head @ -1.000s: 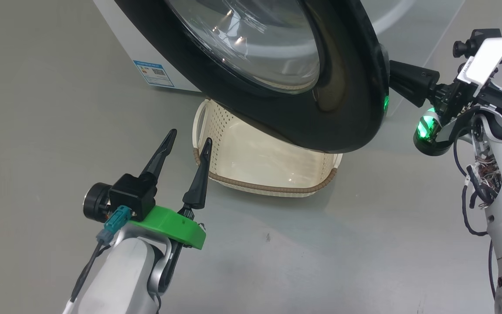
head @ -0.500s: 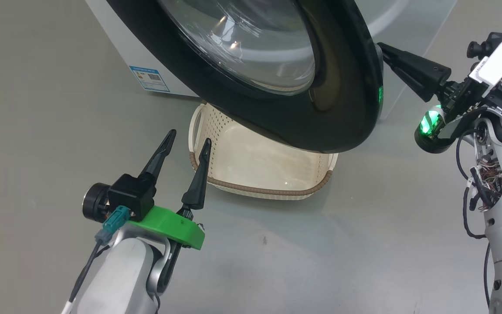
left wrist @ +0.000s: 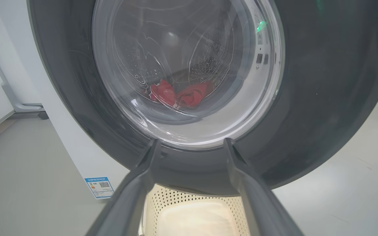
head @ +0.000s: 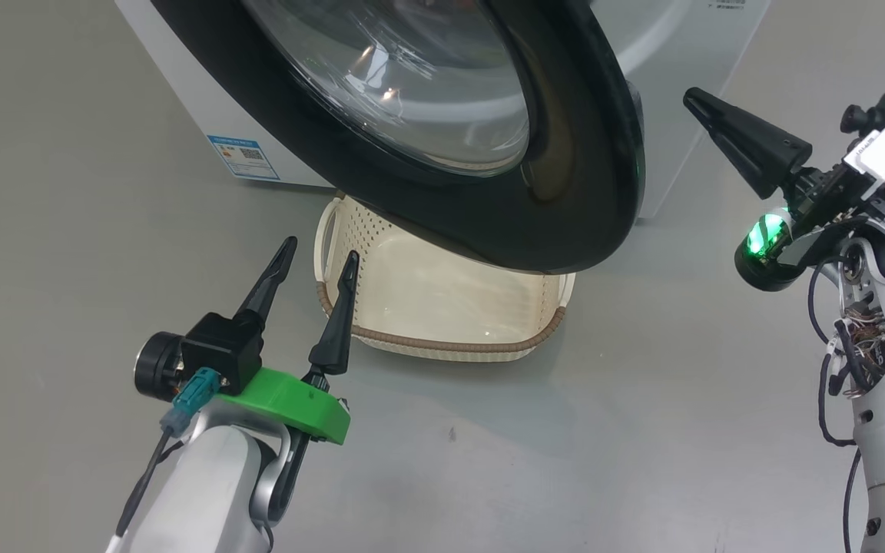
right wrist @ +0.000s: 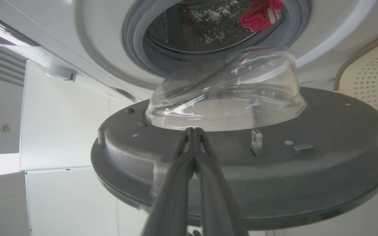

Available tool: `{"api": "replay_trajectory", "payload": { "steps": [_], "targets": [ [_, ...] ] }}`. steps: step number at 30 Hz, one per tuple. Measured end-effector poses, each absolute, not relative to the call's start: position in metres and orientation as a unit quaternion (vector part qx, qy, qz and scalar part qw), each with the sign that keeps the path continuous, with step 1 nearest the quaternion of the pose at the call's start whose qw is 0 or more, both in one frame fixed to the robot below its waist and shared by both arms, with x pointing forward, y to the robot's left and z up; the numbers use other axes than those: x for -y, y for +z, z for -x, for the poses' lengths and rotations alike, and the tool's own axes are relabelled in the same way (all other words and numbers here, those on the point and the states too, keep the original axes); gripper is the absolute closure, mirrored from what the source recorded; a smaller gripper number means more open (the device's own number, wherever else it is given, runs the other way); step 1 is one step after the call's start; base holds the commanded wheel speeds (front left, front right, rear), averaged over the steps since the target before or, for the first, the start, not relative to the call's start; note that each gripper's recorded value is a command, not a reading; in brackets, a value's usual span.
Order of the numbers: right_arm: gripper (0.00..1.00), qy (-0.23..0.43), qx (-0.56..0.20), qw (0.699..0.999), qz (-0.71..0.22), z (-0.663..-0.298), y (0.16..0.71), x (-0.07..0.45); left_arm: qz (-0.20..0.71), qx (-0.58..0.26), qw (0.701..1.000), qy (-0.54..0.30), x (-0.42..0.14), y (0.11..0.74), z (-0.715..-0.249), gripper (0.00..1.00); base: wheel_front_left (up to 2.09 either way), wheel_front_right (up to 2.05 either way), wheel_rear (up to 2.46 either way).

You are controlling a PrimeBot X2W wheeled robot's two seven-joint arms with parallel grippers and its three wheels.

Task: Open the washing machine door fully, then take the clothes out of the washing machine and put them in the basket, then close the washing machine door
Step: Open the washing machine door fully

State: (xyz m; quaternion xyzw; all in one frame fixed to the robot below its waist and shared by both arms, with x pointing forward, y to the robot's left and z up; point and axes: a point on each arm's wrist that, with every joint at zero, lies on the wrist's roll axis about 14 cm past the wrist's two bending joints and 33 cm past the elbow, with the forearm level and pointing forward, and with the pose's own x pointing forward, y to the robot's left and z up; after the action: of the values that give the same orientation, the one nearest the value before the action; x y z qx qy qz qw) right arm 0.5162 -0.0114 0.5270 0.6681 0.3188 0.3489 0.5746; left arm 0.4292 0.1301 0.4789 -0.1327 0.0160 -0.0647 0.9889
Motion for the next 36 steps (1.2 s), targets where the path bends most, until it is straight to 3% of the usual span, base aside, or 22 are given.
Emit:
{"api": "replay_trajectory", "payload": {
  "steps": [1, 2, 3, 4, 11, 15, 22, 28, 33, 36],
  "targets": [
    [1.00, 0.342, -0.310, 0.578, -0.673, -0.517, 0.527, 0.016, 0.133, -0.016, 0.989, -0.065, -0.130, 0.479, -0.429, 0.00, 0.00, 0.00, 0.00],
    [0.80, 0.338, -0.305, 0.580, -0.676, -0.517, 0.527, 0.020, 0.134, -0.017, 0.989, -0.064, -0.130, 0.478, -0.428, 0.00, 0.00, 0.00, 0.00],
    [0.52, 0.332, -0.302, 0.582, -0.678, -0.517, 0.526, 0.024, 0.135, -0.017, 0.989, -0.064, -0.130, 0.478, -0.428, 0.00, 0.00, 0.00, 0.00],
    [0.00, 0.325, -0.294, 0.585, -0.683, -0.517, 0.525, 0.028, 0.135, -0.018, 0.989, -0.064, -0.129, 0.478, -0.427, 0.00, 0.00, 0.00, 0.00],
    [0.00, 0.268, -0.255, 0.618, -0.693, -0.514, 0.514, 0.058, 0.134, -0.016, 0.988, -0.071, -0.125, 0.480, -0.426, 0.00, 0.00, 0.00, 0.00],
    [0.00, 0.221, -0.224, 0.661, -0.681, -0.514, 0.505, 0.081, 0.136, -0.016, 0.988, -0.073, -0.123, 0.480, -0.425, 0.00, 0.00, 0.00, 0.00],
    [0.00, 0.153, -0.141, 0.765, -0.610, -0.519, 0.514, 0.127, 0.139, -0.012, 0.987, -0.078, -0.120, 0.483, -0.425, 0.00, 0.00, 0.00, 0.00],
    [0.00, 0.122, -0.085, 0.879, -0.453, -0.515, 0.523, 0.156, 0.132, -0.010, 0.988, -0.083, -0.118, 0.484, -0.425, 0.00, 0.00, 0.00, 0.00],
    [0.00, 0.098, -0.032, 0.944, -0.312, -0.510, 0.526, 0.179, 0.132, -0.011, 0.988, -0.084, -0.118, 0.483, -0.425, 0.00, 0.00, 0.00, 0.00],
    [0.00, 0.097, -0.014, 0.964, -0.249, -0.508, 0.527, 0.185, 0.132, -0.011, 0.988, -0.084, -0.118, 0.483, -0.425, 0.00, 0.00, 0.00, 0.00]
  ]
}}
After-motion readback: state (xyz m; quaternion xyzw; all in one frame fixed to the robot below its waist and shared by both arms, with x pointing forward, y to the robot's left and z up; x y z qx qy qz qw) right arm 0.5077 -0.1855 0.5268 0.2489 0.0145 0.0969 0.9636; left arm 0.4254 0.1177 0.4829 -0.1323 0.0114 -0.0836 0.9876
